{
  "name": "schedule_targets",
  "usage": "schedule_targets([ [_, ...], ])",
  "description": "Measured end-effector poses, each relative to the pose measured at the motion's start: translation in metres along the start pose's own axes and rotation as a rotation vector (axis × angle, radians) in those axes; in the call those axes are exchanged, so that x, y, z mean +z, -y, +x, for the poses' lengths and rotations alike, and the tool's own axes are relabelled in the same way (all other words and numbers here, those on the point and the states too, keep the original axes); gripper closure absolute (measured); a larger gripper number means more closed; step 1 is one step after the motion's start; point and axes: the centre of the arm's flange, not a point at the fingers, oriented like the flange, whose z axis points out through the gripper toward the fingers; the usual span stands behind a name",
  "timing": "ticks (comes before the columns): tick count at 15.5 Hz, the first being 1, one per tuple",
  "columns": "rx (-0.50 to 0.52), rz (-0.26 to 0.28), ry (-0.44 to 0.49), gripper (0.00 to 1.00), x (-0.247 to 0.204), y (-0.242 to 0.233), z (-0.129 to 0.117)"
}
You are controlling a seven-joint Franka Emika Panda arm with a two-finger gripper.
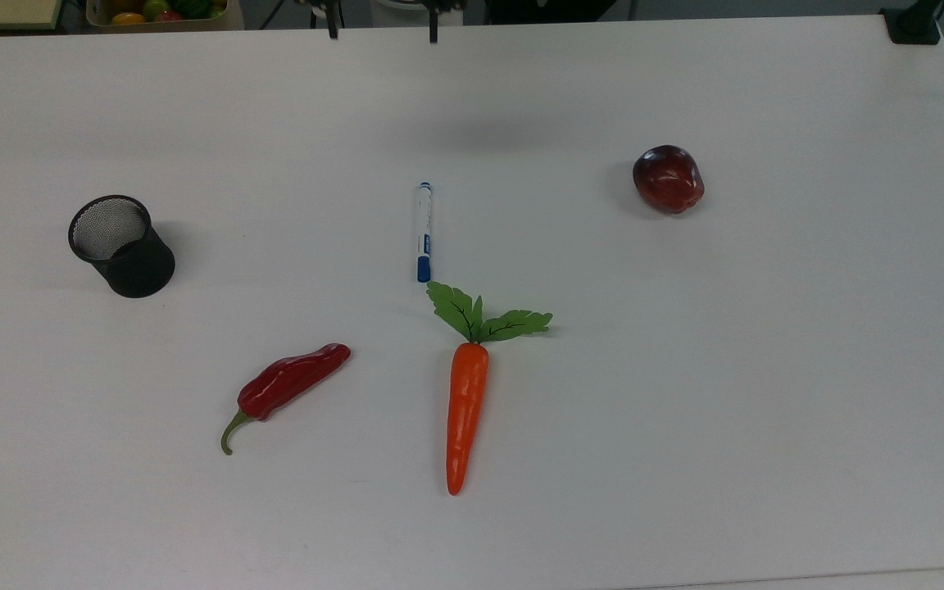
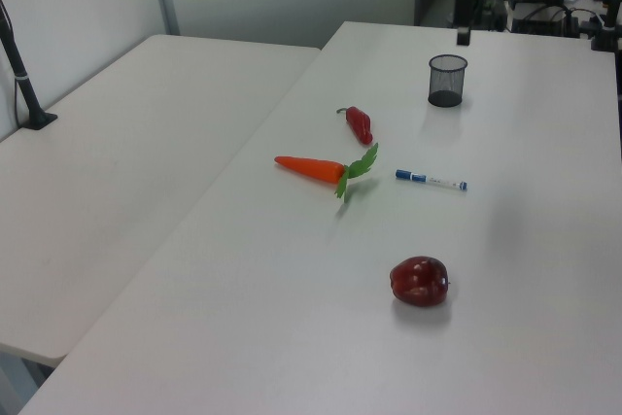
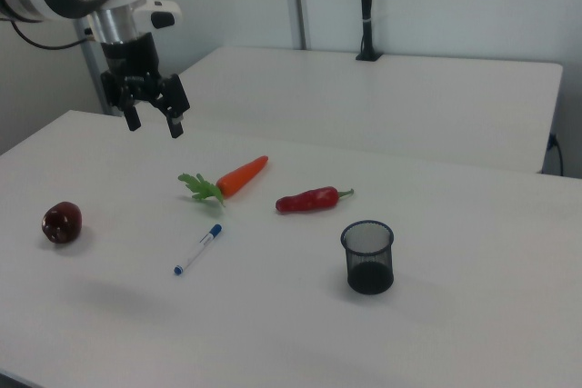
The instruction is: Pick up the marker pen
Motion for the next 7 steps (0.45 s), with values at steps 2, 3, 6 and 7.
schedule_targets([
  [2,-0.009,0.001,-0.005,0.0,-0.0101,-0.0092,-0.0077],
  [3,-0.015,0.001,-0.008,0.0,-0.0118,-0.0104,-0.0089],
  [6,-0.026,0.0,0.002,0.0,-0.0101,-0.0056,-0.0104],
  [7,-0.028,-0.001,0.008,0.0,-0.0086,-0.0045,-0.0109],
])
